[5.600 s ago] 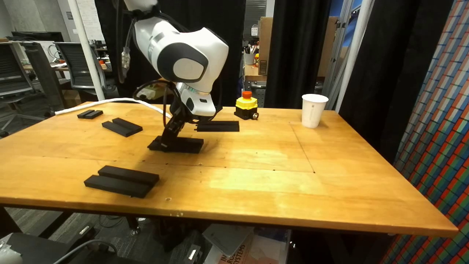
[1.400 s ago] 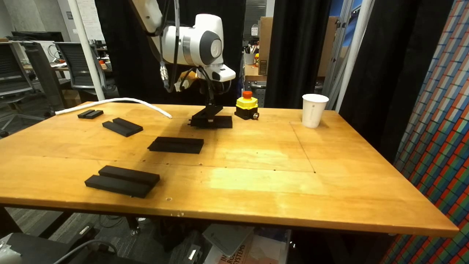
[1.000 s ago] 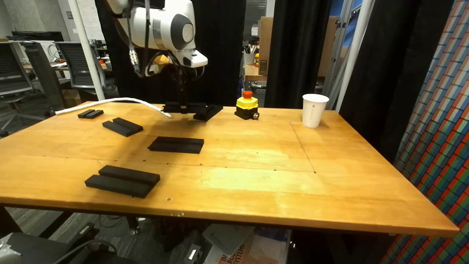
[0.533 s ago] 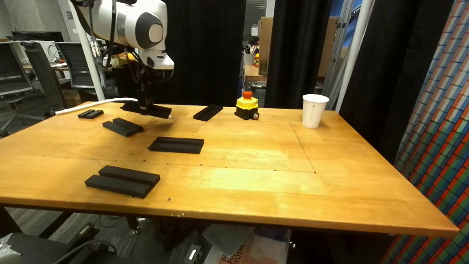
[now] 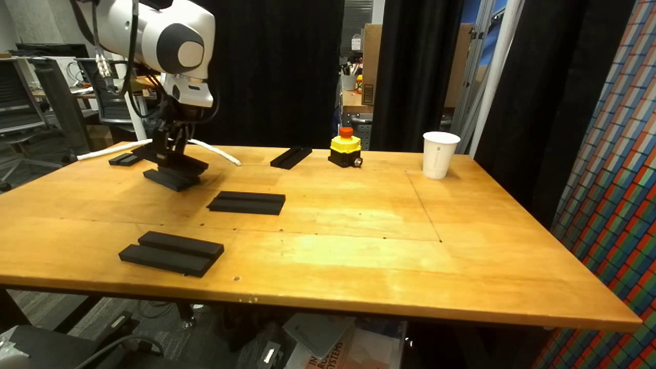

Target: Pick up three objects and align them in the straight line on the table

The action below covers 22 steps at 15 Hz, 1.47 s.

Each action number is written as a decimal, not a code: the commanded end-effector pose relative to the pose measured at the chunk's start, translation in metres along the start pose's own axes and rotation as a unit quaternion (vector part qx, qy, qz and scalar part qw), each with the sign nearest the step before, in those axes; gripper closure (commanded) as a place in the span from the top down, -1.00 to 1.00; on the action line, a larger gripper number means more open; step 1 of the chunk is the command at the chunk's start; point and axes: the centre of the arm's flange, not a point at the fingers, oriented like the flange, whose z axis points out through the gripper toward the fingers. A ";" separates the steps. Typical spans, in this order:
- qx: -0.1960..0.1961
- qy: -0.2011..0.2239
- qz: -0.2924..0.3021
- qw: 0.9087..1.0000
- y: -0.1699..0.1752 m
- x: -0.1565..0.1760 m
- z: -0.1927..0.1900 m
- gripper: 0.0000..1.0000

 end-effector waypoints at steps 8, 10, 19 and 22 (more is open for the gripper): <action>-0.043 0.028 0.014 0.999 0.064 0.021 -0.002 -0.08; -0.050 0.048 0.003 0.998 0.066 0.025 -0.003 -0.08; -0.049 0.078 -0.018 0.996 0.055 0.011 0.016 -0.08; -0.056 0.101 -0.014 0.993 0.057 0.015 0.027 -0.08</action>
